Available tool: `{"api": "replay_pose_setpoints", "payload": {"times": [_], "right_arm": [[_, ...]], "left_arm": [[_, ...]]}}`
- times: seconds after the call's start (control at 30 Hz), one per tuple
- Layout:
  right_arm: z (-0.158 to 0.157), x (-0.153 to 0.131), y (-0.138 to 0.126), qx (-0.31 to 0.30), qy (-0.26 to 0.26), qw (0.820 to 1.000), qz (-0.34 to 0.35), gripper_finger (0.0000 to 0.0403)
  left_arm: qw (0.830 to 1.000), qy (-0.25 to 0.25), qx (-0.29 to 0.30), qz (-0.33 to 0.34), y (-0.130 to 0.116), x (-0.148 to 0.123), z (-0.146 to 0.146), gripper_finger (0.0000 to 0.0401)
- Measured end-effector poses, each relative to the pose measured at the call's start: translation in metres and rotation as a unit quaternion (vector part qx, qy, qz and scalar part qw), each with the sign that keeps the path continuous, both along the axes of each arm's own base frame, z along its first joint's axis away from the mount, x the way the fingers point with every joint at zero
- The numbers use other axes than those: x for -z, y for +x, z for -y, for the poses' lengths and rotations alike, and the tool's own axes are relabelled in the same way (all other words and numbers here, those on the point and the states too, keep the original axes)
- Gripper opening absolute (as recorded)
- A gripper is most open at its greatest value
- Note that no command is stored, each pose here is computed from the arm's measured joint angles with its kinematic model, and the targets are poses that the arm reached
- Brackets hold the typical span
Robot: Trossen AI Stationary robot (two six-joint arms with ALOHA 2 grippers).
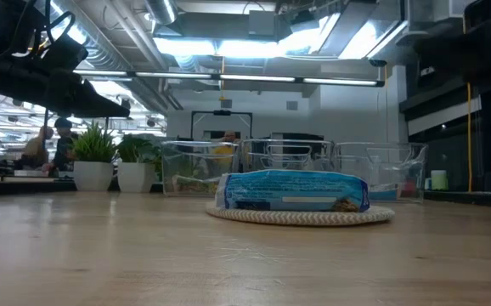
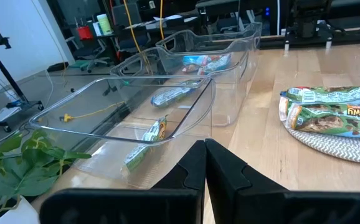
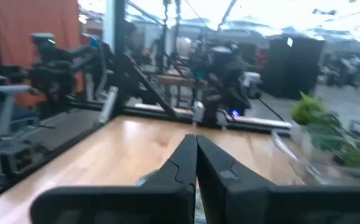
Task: Pick and place Granola Bars by type
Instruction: Put the blue granola bar into the middle transparent bin
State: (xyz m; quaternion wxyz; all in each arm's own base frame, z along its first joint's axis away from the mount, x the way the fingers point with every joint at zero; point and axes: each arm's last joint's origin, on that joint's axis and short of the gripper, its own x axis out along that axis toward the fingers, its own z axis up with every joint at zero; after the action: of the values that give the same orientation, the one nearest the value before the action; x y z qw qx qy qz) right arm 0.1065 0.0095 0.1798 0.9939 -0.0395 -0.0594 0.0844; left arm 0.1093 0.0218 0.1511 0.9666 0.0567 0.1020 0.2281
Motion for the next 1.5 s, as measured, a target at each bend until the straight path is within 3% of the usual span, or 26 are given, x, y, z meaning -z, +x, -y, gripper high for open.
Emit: {"api": "replay_pose_setpoints", "payload": {"times": [0.2,0.43,0.67,1.13,1.5], "right_arm": [[0.000,-0.003,-0.012,-0.006,-0.018,0.999,0.032,0.0011],[0.004,0.013,-0.009,0.057,-0.029,0.997,-0.044,0.0007],[0.003,0.013,-0.008,0.051,-0.055,0.996,-0.044,0.0019],[0.003,0.013,-0.008,0.050,-0.039,0.997,-0.046,0.0008],[0.003,0.013,-0.008,0.050,-0.042,0.997,-0.045,0.0033]], "left_arm": [[1.000,0.000,0.000,0.000,0.000,0.000,0.000,0.0004],[1.000,0.000,0.000,0.000,0.000,0.000,0.000,0.0004],[1.000,0.000,0.000,-0.001,0.000,0.000,0.000,0.0004],[1.000,0.000,0.001,0.000,0.000,0.000,0.000,0.0004],[1.000,0.002,-0.003,0.009,0.000,-0.002,0.000,0.0004]]}}
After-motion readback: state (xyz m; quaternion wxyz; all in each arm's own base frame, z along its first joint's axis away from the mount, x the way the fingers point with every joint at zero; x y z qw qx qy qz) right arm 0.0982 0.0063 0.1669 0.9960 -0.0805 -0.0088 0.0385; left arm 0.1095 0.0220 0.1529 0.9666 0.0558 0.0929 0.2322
